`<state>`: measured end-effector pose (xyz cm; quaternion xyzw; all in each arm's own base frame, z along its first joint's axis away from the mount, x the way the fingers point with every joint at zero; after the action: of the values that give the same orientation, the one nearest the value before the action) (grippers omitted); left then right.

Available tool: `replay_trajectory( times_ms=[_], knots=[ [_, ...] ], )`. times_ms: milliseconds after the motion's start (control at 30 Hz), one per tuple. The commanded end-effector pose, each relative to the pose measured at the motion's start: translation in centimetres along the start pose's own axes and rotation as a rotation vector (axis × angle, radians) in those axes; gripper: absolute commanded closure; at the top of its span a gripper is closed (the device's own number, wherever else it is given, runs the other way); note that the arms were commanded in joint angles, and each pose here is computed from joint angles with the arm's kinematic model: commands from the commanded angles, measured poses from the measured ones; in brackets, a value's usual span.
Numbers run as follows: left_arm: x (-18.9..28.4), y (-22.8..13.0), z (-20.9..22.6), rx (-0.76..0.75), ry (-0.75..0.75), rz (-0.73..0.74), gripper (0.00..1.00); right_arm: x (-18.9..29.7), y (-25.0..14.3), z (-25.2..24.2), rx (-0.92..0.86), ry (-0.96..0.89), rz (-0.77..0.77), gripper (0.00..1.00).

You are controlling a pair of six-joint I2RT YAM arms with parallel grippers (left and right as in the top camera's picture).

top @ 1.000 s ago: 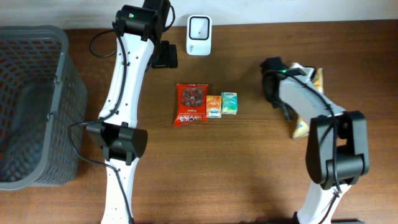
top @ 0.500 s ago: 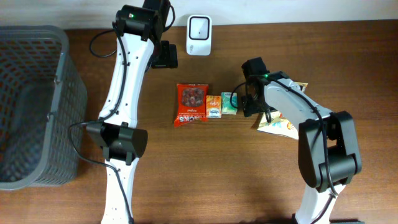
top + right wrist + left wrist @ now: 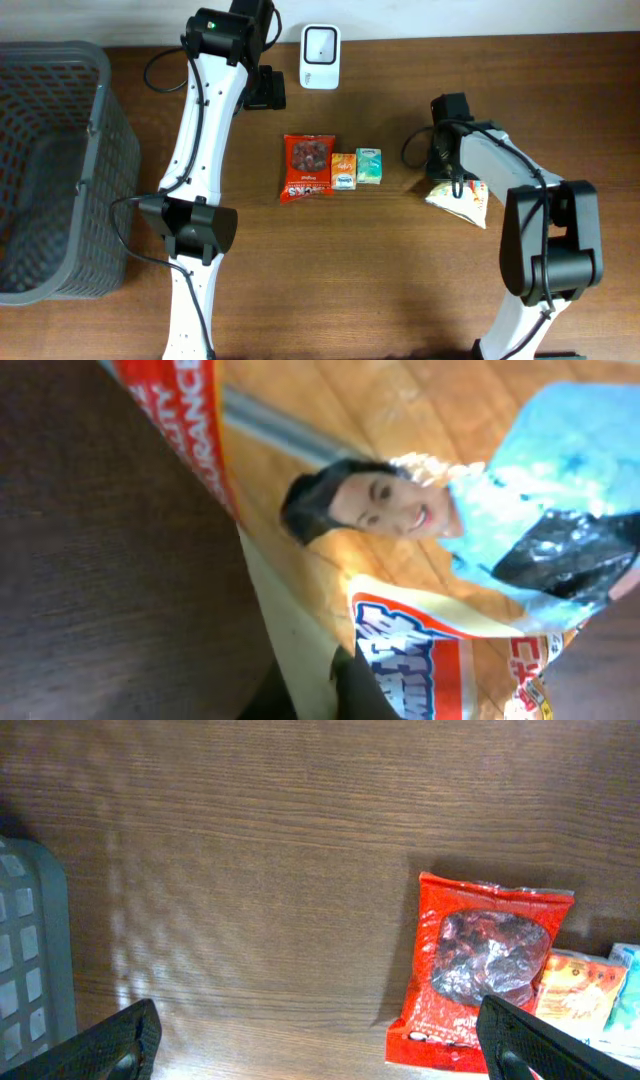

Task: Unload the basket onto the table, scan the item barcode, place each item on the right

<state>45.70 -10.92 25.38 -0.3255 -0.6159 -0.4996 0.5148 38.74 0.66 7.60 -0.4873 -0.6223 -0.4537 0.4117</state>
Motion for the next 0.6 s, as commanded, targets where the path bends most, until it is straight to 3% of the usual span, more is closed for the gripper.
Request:
replay_trajectory(
  times_ms=[0, 67, 133, 200, 400, 567],
  knots=[
    [0.2, 0.1, 0.0, 0.012, -0.006, -0.005, 0.01, -0.5, -0.1, 1.8, 0.000, 0.183, 0.102, 0.96],
    [0.2, 0.1, 0.0, 0.012, -0.006, -0.005, 0.01, 3.3, 3.1, 2.0, -0.017, 0.327, 0.037, 0.96],
    [0.2, 0.1, 0.0, 0.013, -0.007, -0.005, 0.01, 8.0, 6.0, 2.4, 0.055, 0.607, -0.092, 0.96],
    [0.2, 0.1, 0.0, 0.012, -0.007, -0.005, 0.01, 10.0, 7.1, 1.6, 0.058, 0.762, -0.170, 0.96],
    [0.2, 0.1, 0.0, 0.012, -0.007, -0.005, 0.01, 10.6, 7.1, -0.8, 0.000, 1.369, -0.399, 0.96],
    [0.2, 0.1, 0.0, 0.013, -0.007, -0.005, 0.01, 4.3, 3.5, 0.4, -0.157, 1.422, -0.307, 0.96]
  ],
)
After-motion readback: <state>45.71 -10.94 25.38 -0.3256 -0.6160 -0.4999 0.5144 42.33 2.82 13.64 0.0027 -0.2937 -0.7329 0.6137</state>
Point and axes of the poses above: each gripper's point midway between its finger pads, its own x axis back along the fingers, its own z axis along the line the jaws close on, y = z × x, the point moved 7 cm from there along x, back along the fingers, and after that the axes turned 14 degrees about x, right-handed, at the moved point
